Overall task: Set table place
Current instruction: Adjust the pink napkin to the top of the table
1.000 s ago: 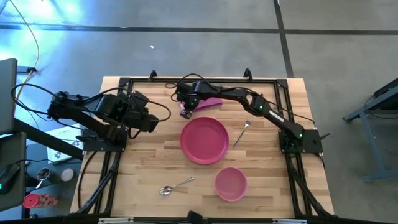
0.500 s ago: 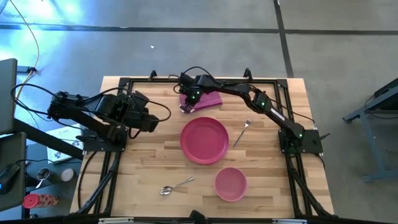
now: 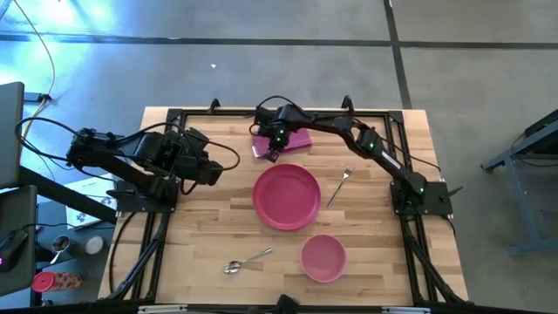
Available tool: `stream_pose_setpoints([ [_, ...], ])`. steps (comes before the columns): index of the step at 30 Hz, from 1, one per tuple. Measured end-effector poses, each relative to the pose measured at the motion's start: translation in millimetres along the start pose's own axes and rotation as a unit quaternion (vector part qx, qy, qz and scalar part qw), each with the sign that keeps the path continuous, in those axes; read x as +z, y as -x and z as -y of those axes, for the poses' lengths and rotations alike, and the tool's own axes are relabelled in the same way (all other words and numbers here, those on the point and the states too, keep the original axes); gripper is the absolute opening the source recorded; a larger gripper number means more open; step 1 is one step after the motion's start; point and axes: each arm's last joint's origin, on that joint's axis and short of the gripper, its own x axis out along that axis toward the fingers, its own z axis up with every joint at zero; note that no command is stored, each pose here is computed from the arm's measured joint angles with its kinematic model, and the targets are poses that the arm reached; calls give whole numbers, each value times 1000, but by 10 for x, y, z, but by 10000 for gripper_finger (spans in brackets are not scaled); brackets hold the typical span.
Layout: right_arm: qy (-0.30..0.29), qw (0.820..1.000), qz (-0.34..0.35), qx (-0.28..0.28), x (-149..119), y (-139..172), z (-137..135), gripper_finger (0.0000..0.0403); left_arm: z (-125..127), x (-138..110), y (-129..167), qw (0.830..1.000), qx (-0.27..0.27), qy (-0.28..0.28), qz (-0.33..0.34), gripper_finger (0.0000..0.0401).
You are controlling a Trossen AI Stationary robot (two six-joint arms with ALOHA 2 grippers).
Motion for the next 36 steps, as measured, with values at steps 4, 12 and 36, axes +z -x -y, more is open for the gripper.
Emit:
stream_pose_setpoints([
  [4, -11, 1000, -8, 15, -19, -57, 84, 0, 0, 0, 0, 1000, 0, 0, 0, 0],
  [12, -43, 998, 16, 53, 47, 6, 190, 0, 0, 1, 1, 1000, 0, 2, 0, 0],
  [36, -23, 995, -101, -9, -198, 67, 534, 0, 4, 0, 1, 1000, -4, 12, -4, 0],
])
